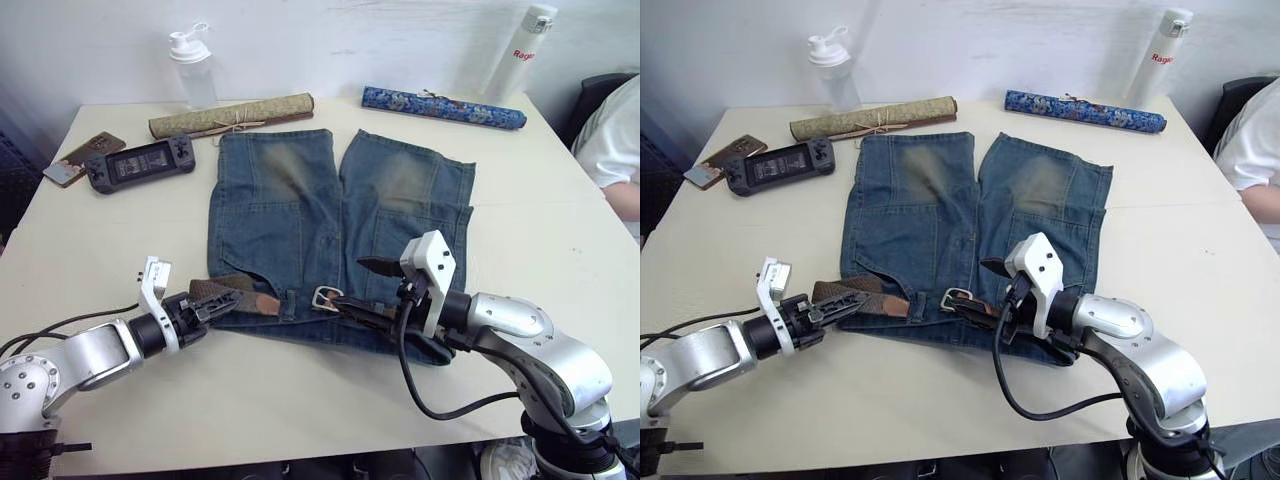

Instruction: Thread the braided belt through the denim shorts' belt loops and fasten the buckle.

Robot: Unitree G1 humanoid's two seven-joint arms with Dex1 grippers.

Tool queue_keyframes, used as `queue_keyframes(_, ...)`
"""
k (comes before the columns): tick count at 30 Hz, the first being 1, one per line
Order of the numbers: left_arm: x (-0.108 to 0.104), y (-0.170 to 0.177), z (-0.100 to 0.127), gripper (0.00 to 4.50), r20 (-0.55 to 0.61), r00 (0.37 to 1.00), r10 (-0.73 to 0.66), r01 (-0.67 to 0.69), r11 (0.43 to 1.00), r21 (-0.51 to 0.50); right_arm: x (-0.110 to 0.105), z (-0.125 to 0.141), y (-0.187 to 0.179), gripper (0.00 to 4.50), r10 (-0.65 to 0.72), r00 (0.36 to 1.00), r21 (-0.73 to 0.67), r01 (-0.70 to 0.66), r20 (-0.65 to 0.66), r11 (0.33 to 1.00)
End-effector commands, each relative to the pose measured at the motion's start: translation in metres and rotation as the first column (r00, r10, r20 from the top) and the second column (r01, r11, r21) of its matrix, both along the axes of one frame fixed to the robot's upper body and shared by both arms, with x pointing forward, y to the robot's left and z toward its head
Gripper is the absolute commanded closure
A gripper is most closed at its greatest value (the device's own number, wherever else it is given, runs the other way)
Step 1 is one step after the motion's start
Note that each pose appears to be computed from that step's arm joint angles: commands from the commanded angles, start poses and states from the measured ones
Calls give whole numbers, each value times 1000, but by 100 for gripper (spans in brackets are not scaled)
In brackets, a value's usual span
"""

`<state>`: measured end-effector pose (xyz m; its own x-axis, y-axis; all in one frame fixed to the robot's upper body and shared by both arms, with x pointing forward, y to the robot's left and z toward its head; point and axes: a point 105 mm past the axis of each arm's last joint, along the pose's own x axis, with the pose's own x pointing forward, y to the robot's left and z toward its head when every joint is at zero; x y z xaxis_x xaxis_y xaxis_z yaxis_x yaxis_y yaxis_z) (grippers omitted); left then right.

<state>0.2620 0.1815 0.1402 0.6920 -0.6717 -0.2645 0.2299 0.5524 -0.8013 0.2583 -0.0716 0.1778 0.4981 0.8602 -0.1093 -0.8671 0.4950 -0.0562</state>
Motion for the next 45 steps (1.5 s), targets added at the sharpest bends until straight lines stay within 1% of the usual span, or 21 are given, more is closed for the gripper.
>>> queue_keyframes(1, 2, -9, 10, 450, 39, 999, -16, 16, 1000, 5, -9, 11, 4, 11, 34, 998, 7, -34, 53, 999)
queue_keyframes(3, 3, -10, 10, 450, 36, 999, -16, 15, 1000, 19, -10, 11, 5, 11, 40, 998, 6, -40, 48, 999)
queue_keyframes(8, -2, -10, -1, 450, -14, 999, -32, 33, 997, 74, -12, 13, 5, 11, 54, 998, 11, -55, 41, 998)
queue_keyframes(15, -2, -13, -6, 450, -38, 999, -39, 43, 993, 107, -15, 13, 5, 11, 77, 997, 7, -78, 24, 997)
queue_keyframes(17, -2, -16, -6, 450, -39, 998, -40, 45, 992, 118, -17, 12, 4, 11, 90, 996, -12, -90, 21, 996)
queue_keyframes(21, 1, -24, -3, 450, -24, 999, -40, 42, 992, 120, -21, 4, 0, 11, 138, 990, -101, -137, 2, 986)
queue_keyframes(24, 3, -28, -2, 450, -19, 999, -34, 36, 991, 132, -22, 0, -4, 11, 155, 988, -141, -156, -13, 978)
queue_keyframes(29, 7, -24, -2, 450, -24, 1000, 8, -4, 988, 155, -23, -4, -12, 11, 174, 984, -179, -179, -40, 967)
queue_keyframes(33, 9, -18, -5, 450, -39, 998, 44, -37, 985, 170, -24, -5, -12, 11, 180, 983, -176, -185, -46, 967)
queue_keyframes(39, 6, -11, -10, 450, -64, 996, 61, -47, 977, 208, -25, -2, -9, 11, 185, 982, -151, -189, -42, 970)
queue_keyframes(43, 5, -9, -7, 450, -53, 997, 52, -38, 972, 234, -27, -3, -8, 11, 185, 982, -143, -189, -47, 971)
queue_keyframes(45, 8, -8, -1, 450, -32, 998, 59, -49, 968, 245, -28, -4, -7, 11, 182, 982, -138, -187, -49, 973)
